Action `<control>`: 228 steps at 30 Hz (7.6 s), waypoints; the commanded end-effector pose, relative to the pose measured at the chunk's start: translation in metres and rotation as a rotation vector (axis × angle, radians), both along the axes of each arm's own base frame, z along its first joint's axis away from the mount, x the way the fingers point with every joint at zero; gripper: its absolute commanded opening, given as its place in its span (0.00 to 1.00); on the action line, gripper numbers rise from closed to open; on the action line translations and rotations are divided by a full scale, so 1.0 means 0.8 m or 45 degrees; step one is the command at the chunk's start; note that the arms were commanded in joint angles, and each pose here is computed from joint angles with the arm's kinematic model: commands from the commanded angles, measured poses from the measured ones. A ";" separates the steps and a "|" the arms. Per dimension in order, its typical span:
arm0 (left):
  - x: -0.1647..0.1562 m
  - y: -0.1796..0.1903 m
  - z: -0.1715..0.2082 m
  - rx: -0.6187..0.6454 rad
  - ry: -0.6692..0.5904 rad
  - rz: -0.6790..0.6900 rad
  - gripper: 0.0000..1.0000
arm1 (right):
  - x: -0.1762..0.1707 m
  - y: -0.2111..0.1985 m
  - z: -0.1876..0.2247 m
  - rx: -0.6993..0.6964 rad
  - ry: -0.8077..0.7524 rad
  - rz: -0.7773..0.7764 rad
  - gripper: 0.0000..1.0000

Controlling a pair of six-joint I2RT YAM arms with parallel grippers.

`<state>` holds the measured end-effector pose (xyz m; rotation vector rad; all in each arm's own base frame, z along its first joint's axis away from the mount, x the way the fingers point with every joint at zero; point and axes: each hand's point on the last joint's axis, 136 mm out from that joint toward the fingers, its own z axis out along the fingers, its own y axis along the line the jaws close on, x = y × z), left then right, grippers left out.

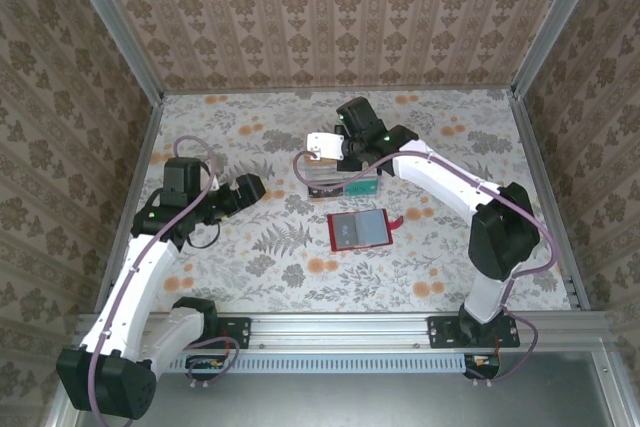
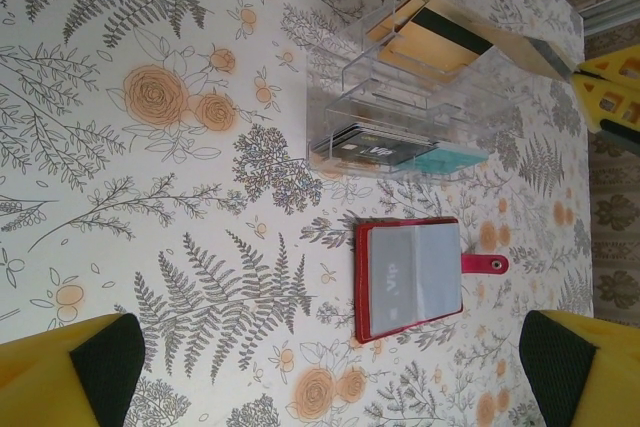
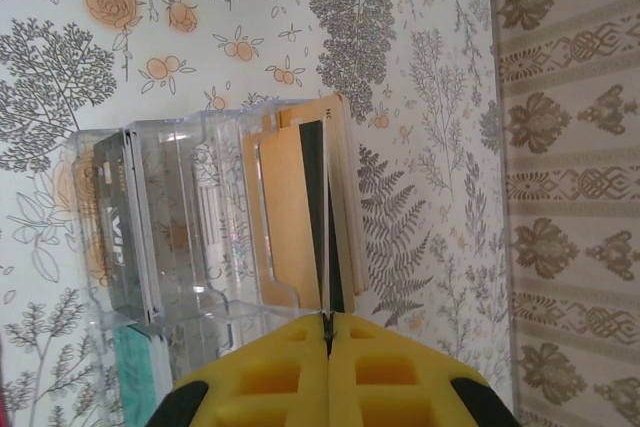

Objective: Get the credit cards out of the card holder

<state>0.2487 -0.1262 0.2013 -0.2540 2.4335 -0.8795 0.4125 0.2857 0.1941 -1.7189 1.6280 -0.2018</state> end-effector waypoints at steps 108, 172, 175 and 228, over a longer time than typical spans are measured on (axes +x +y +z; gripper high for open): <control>-0.009 0.012 -0.024 -0.016 0.046 0.036 1.00 | 0.056 0.011 -0.059 -0.024 0.062 -0.078 0.17; -0.017 -0.258 -0.183 0.034 0.359 -0.415 0.04 | -0.174 -0.150 -0.202 0.783 1.078 -1.697 0.11; -0.018 -0.258 -0.193 0.054 0.381 -0.410 0.05 | -0.171 -0.156 -0.205 0.754 1.053 -1.724 0.12; -0.023 -0.330 -0.194 0.016 0.362 -0.598 0.13 | -0.202 -0.101 -0.186 0.916 1.272 -1.552 0.46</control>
